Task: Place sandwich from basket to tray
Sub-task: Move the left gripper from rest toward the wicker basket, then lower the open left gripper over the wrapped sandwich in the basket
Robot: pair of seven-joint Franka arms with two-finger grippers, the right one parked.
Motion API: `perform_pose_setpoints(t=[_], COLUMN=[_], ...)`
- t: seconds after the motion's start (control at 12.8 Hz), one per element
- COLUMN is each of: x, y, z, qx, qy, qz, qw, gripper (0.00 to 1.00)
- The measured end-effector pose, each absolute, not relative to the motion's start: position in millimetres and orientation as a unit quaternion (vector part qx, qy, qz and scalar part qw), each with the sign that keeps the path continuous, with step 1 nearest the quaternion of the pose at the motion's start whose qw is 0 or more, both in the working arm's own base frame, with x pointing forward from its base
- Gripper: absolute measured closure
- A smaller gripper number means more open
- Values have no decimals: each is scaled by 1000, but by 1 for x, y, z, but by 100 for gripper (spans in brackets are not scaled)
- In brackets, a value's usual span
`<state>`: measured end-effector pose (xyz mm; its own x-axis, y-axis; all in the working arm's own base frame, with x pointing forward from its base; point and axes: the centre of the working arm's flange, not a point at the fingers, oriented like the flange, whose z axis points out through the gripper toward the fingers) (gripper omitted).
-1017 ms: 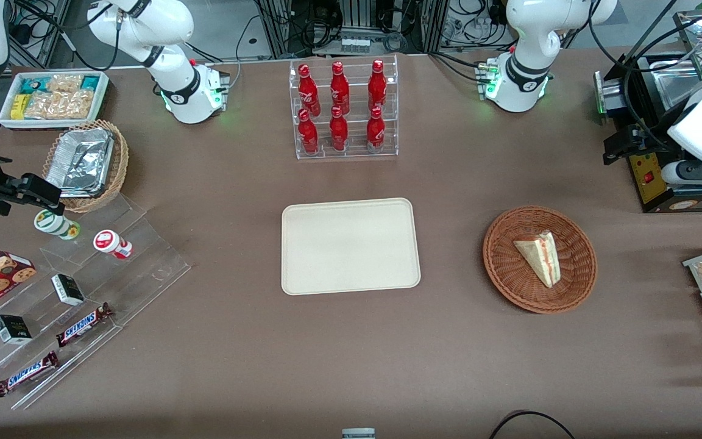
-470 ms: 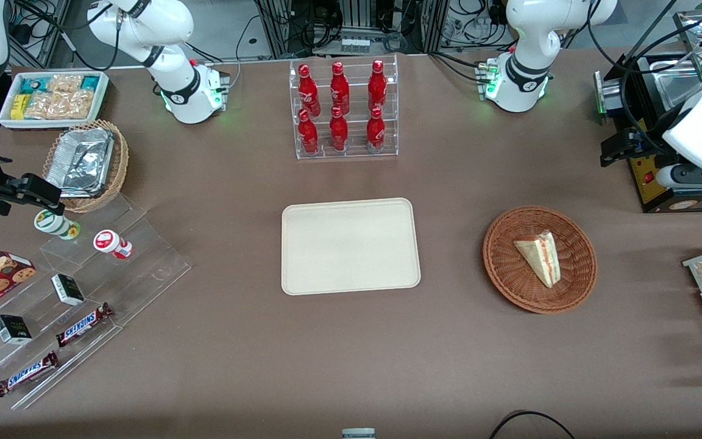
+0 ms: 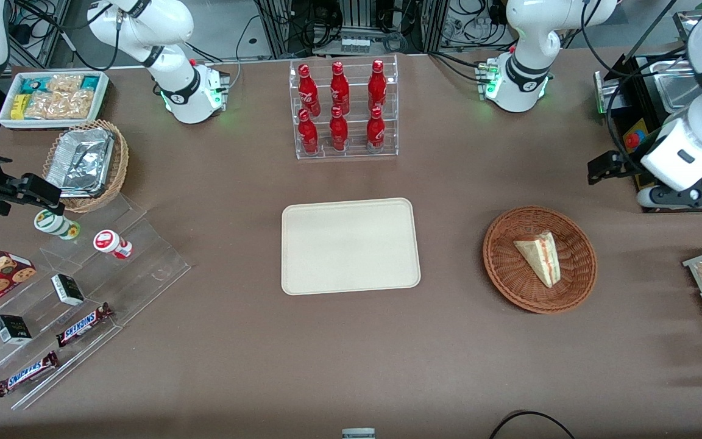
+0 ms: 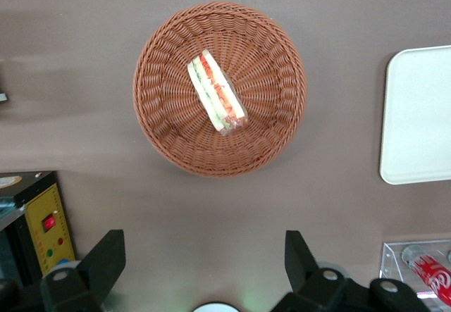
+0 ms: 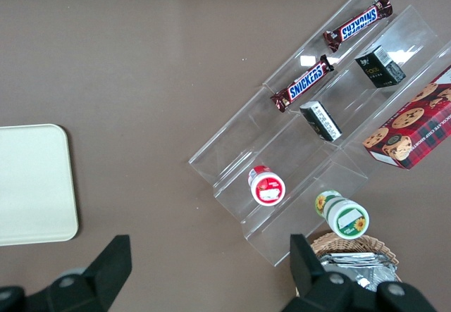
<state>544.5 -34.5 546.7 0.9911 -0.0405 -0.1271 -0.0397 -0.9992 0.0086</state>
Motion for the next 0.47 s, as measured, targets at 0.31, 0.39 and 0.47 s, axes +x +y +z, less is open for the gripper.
perform_pose_setpoints(t=[0.31, 0.39, 0.47], x=[547, 548, 547], y=[-34, -34, -34], z=[496, 483, 470], qx=[999, 999, 999], qy=[-19, -19, -19], qz=[-49, -42, -35], qw=[3, 4, 4], gripper=[0, 0, 0])
